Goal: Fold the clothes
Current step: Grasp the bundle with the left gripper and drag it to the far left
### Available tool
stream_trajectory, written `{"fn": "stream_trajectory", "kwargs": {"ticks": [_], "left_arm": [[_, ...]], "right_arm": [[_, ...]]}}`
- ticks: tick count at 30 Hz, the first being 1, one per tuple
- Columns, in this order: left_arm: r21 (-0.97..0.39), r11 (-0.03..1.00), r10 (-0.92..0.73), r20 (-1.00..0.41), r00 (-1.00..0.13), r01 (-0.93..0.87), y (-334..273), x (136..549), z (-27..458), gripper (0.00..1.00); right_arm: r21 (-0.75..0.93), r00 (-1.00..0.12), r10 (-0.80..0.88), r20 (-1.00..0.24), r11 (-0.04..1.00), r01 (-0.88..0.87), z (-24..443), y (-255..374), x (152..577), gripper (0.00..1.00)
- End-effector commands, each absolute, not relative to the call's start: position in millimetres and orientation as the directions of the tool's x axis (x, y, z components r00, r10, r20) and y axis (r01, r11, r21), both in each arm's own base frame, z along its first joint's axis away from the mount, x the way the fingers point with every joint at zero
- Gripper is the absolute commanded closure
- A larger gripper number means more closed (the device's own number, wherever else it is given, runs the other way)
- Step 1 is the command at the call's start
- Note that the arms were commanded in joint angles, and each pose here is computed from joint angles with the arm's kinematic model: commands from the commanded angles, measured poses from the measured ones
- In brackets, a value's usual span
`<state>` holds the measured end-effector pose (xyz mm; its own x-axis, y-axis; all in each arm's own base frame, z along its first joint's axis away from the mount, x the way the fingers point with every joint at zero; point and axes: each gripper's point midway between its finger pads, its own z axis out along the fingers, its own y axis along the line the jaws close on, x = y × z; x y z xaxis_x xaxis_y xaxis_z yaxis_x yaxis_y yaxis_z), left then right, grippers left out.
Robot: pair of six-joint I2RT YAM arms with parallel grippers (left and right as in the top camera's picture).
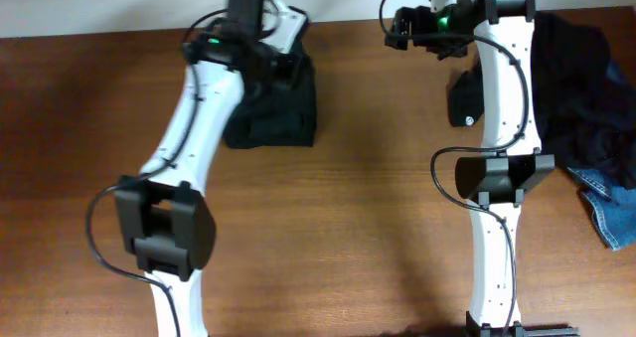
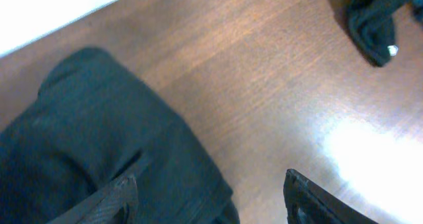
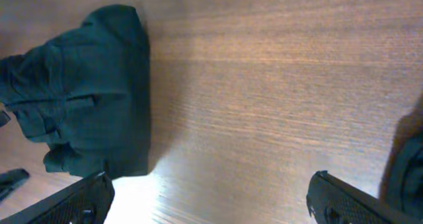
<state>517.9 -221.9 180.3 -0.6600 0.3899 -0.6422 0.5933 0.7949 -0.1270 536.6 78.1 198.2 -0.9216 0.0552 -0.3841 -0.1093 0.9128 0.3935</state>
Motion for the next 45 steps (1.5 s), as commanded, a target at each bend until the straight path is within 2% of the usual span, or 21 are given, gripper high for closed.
{"fn": "stream_trajectory", "kwargs": {"ticks": [1,6,11,19,26,33,39,45], "left_arm": [[0.066,0.844,0.456,-0.611,-0.647,0.532,-229,525,164,0.30],[0.190,0.858,0.499,-0.532,-0.684,0.478,-236,530,114,0.29],[0.232,0.849,0.525,-0.479,-0.703,0.475,-239,534,68,0.29],[0.278,0.844,0.536,-0.442,-0.720,0.458,-232,540,37,0.29],[0.395,0.801,0.578,-0.311,-0.754,0.450,-205,534,-5,0.29],[0.544,0.730,0.574,-0.159,-0.803,0.414,-161,520,-6,0.30],[0.562,0.758,0.443,-0.071,-0.894,0.331,-118,498,-8,0.33],[0.545,0.823,0.244,-0.080,-0.967,0.162,-76,488,-9,0.34]], "right_arm": [[0.388,-0.913,0.034,-0.408,0.911,-0.139,212,79,531,0.01],[0.380,-0.915,0.012,-0.402,0.912,-0.155,211,80,528,0.01],[0.380,-0.917,0.009,-0.398,0.912,-0.155,210,79,526,0.01],[0.380,-0.917,0.009,-0.398,0.912,-0.156,210,80,527,0.01],[0.381,-0.917,0.010,-0.398,0.911,-0.156,210,80,527,0.01],[0.380,-0.917,0.009,-0.399,0.912,-0.156,210,80,527,0.01],[0.381,-0.918,0.009,-0.397,0.911,-0.156,210,80,526,0.01],[0.380,-0.918,0.007,-0.397,0.911,-0.158,210,81,526,0.01]]}}
